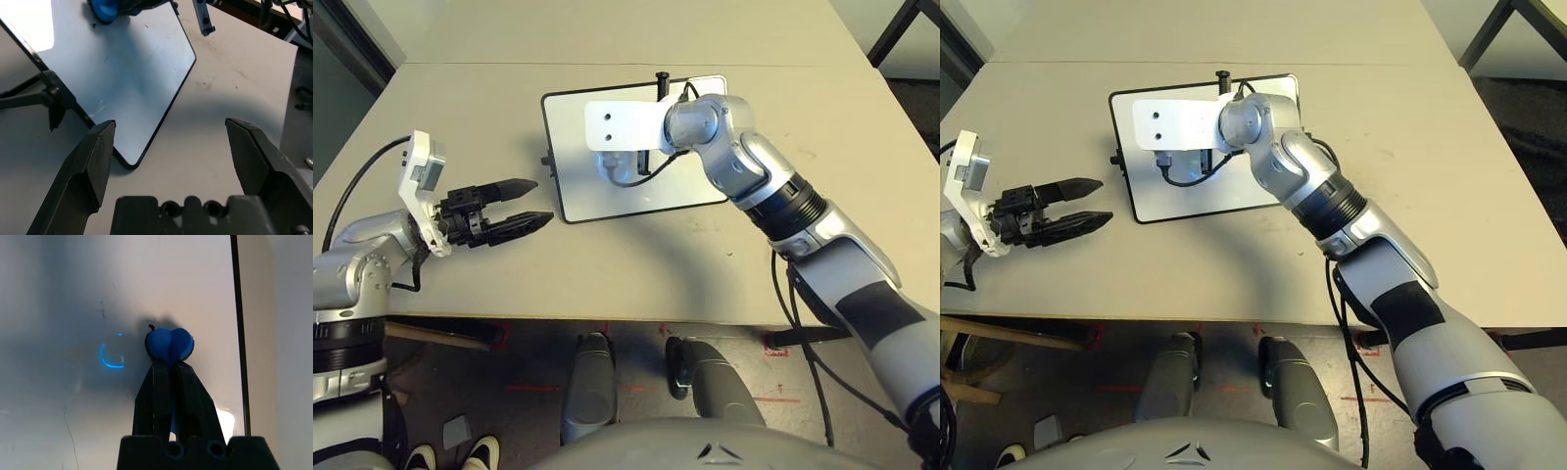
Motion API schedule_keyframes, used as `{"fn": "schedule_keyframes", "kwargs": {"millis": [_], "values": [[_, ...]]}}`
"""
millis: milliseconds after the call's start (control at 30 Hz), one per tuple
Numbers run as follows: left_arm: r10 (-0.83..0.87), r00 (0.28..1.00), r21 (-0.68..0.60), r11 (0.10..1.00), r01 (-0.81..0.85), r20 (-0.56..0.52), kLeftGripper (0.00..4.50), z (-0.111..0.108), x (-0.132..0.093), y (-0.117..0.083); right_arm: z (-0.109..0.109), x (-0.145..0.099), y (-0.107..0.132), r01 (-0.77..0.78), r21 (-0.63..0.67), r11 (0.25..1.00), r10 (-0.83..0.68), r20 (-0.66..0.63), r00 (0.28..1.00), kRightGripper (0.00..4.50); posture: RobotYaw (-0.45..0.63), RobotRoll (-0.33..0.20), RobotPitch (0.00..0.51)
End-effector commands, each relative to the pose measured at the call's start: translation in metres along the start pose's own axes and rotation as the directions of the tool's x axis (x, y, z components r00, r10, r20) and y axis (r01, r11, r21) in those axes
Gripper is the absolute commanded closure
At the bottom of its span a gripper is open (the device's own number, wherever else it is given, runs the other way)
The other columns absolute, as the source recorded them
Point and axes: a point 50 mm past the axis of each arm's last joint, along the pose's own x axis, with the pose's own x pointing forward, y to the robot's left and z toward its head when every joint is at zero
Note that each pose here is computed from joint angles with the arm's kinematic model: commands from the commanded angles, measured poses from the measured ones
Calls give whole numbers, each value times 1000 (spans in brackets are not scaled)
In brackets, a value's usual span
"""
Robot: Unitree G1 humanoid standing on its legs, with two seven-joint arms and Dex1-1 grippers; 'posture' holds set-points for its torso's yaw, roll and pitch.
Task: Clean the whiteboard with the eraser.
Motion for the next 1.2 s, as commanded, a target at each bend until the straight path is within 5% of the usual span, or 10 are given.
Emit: {"fn": "schedule_keyframes", "kwargs": {"millis": [33,533,1200], "values": [[-7,1000,18,1000,7,5,0,3,0,-1,-6,-4,-5,9,-19,1000,-9,-26,1000,4486,331,0,144],[-53,999,19,998,53,-1,0,4,11,6,-61,-41,-21,79,31,996,-71,-205,976,4486,269,0,143],[20,1000,19,1000,-20,22,0,-1,-4,-8,-7,-1,-10,0,-36,999,-1,-32,999,4486,383,0,143]]}}
